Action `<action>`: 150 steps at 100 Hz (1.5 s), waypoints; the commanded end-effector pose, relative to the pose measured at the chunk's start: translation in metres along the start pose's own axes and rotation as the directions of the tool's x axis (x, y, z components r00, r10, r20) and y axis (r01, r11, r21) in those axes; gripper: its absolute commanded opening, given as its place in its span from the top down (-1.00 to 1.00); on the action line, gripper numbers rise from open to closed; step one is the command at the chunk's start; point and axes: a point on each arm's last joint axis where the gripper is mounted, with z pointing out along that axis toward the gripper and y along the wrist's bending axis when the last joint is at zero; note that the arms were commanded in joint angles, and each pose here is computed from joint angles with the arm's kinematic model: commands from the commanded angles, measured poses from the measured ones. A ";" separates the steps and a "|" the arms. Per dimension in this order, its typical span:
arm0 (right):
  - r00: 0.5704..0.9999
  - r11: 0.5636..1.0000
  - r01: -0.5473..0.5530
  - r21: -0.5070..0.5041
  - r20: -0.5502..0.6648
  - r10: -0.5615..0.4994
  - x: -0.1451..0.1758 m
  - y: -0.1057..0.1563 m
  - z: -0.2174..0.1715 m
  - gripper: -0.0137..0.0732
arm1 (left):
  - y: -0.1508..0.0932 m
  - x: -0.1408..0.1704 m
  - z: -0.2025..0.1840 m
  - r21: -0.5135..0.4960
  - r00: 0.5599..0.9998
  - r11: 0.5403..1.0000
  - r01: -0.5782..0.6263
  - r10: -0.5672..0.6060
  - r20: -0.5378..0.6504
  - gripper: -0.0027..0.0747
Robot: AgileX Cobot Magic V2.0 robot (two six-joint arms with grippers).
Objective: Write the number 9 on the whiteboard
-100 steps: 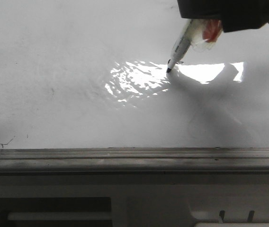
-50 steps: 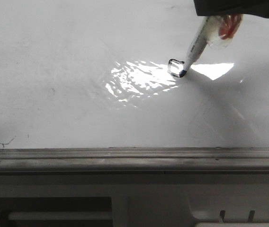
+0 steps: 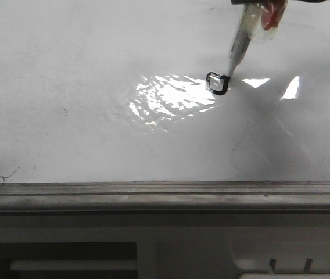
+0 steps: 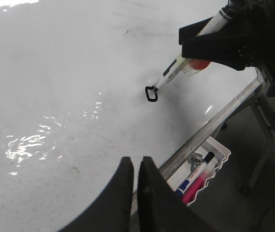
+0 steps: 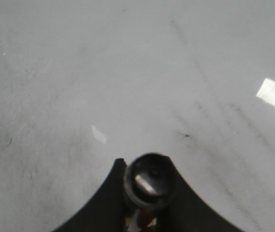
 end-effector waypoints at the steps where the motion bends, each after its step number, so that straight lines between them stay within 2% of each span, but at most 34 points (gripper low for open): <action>1: 0.994 0.995 0.079 0.065 0.067 -0.083 -0.011 -0.010 0.002 0.80 | -0.002 -0.012 -0.003 0.007 0.998 1.000 0.024 -0.024 0.057 0.98; 15: 0.995 0.995 0.079 0.056 0.054 -0.083 -0.010 -0.009 0.002 0.80 | -0.003 -0.011 -0.003 0.016 0.998 1.000 0.023 -0.024 0.052 0.98; 25: 0.997 0.997 0.076 0.007 -0.019 -0.076 -0.002 -0.005 0.003 0.80 | -0.004 -0.011 -0.003 0.026 0.999 0.999 0.023 -0.024 0.047 0.98; 40: 0.988 0.997 -0.035 -0.076 -0.156 0.023 0.024 0.010 0.000 0.80 | -0.005 -0.010 -0.003 0.037 0.999 0.999 0.022 -0.024 0.040 0.98; 54: 0.974 0.988 -0.075 -0.135 -0.221 0.044 0.052 0.031 -0.005 0.80 | -0.005 -0.010 -0.003 0.037 0.999 0.999 0.022 -0.024 0.040 0.98; 72: 0.980 0.988 -0.073 -0.139 -0.195 0.045 0.056 0.038 -0.007 0.80 | -0.005 -0.010 -0.003 0.037 0.999 0.999 0.022 -0.024 0.040 0.98; 91: 0.995 0.989 -0.074 -0.127 -0.071 0.065 0.014 0.026 -0.011 0.80 | -0.005 -0.010 -0.003 0.039 0.999 0.999 0.024 -0.025 0.037 0.96; 98: 0.997 0.987 -0.075 -0.145 -0.038 0.070 -0.005 0.022 -0.019 0.80 | -0.007 -0.009 -0.003 0.057 1.000 0.998 0.013 -0.014 0.027 0.84; 110: 0.998 0.978 -0.070 -0.198 -0.024 0.066 -0.029 0.019 -0.031 0.80 | -0.011 -0.008 -0.002 0.114 0.999 0.992 -0.052 0.050 0.018 0.35; 120: 0.999 0.963 -0.024 -0.267 -0.029 0.017 -0.039 0.025 -0.036 0.85 | -0.015 -0.011 0.005 0.197 0.993 0.975 -0.101 0.088 0.075 0.06; 131: 0.999 0.938 0.036 -0.346 -0.003 -0.039 -0.042 0.039 -0.040 0.85 | -0.020 -0.013 0.020 0.290 0.977 0.938 -0.190 0.153 0.147 0.01; 150: 0.997 0.921 0.063 -0.384 0.074 -0.037 -0.051 0.053 -0.041 0.85 | -0.027 0.004 0.067 0.427 0.978 0.880 -0.207 0.201 0.060 0.01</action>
